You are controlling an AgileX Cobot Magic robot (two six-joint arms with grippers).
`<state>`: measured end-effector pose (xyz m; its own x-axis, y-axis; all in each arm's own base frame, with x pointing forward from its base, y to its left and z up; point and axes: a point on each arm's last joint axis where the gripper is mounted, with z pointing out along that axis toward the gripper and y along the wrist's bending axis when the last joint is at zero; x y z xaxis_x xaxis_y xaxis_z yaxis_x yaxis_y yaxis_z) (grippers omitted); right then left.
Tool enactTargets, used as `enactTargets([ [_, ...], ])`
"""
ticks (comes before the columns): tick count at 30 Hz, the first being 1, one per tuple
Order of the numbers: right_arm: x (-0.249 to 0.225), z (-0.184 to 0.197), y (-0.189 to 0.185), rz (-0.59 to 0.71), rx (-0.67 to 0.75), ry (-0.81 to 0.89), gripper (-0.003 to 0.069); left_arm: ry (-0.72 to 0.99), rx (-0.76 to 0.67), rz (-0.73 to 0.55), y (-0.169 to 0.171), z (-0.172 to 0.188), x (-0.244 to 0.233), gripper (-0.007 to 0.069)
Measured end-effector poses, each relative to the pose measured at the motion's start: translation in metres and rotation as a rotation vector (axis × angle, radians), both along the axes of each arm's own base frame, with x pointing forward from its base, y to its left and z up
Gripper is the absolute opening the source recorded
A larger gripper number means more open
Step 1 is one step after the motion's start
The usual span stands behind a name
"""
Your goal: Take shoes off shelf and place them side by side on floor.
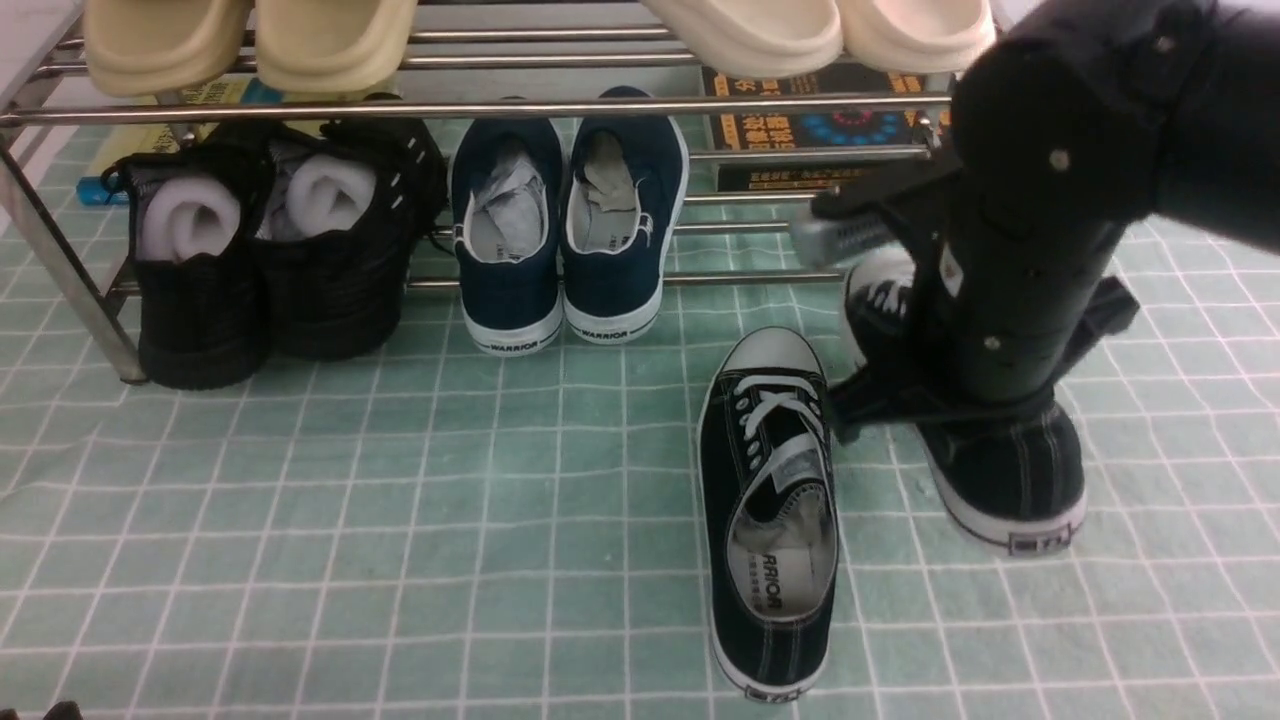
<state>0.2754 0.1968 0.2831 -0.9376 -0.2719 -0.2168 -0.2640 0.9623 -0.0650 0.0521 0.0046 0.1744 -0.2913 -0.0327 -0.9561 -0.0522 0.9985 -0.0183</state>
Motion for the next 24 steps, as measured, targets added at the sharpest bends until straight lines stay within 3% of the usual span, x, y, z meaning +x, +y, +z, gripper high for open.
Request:
enactTargets([
  [8, -0.007, -0.057, -0.002, -0.111, 0.104, -0.05, 0.0004, 0.0, 0.0, 0.0, 0.0, 0.0, 0.0, 0.0242],
  [15, -0.007, -0.064, -0.001, -0.135, 0.141, -0.073, 0.0008, 0.0, 0.0, 0.0, 0.0, 0.0, 0.0, 0.0242],
  [24, -0.011, -0.065, 0.003, -0.138, 0.19, -0.032, 0.0076, 0.0, 0.0, 0.0, 0.0, 0.0, 0.0, 0.0242],
])
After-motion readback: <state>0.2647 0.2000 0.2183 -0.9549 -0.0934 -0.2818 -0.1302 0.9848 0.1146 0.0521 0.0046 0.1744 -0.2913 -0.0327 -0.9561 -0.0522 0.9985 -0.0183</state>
